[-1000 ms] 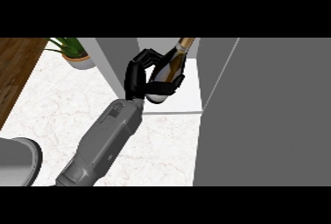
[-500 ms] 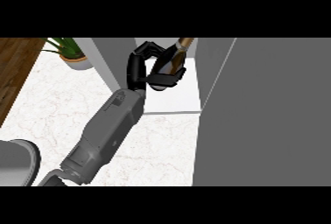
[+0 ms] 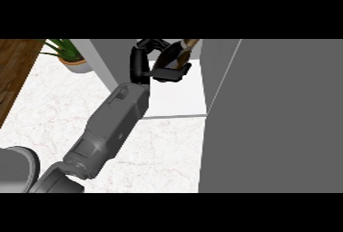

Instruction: Pick up the wine, place it into the cabinet and close the cabinet

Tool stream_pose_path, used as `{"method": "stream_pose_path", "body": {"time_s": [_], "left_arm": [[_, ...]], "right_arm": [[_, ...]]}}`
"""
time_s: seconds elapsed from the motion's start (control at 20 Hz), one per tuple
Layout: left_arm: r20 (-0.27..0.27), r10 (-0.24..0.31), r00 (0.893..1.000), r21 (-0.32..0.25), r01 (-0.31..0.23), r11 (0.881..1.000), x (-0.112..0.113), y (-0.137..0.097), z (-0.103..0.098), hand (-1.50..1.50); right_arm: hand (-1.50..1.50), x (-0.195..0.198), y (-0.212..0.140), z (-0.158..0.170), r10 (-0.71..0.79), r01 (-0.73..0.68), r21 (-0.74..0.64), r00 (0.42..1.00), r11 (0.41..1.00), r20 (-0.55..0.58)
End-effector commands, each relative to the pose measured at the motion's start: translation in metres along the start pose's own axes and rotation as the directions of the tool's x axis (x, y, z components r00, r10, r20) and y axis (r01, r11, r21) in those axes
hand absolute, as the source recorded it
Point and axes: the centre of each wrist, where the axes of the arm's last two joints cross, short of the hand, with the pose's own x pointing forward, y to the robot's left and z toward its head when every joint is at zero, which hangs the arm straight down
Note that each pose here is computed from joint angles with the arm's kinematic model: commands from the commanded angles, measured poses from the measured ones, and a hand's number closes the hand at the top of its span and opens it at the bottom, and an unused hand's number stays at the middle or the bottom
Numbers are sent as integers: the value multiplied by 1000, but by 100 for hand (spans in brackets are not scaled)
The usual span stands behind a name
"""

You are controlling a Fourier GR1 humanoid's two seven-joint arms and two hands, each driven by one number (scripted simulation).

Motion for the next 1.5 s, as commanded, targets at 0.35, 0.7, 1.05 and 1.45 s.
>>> {"method": "stream_pose_path", "body": {"time_s": [0.35, 0.7, 1.05, 1.45], "left_arm": [[-109, 149, 983, 105, -138, 985, -10, 7, 0, 150], [-97, 137, 986, 121, -125, 985, -15, 11, 2, 150], [-105, 81, 991, 111, -69, 991, -23, 19, 5, 150], [-113, -1, 994, 108, 13, 994, -33, 30, 12, -150]], "right_arm": [[-150, 22, 3, 15, -46, 45, 29, 998, 999, 41], [-150, 7, 2, 4, -33, 30, 49, 998, 998, 46], [-150, 9, 5, 8, -20, 18, 48, 999, 999, 44], [-150, 14, 7, 1, -39, 35, 70, 998, 997, 52]]}}
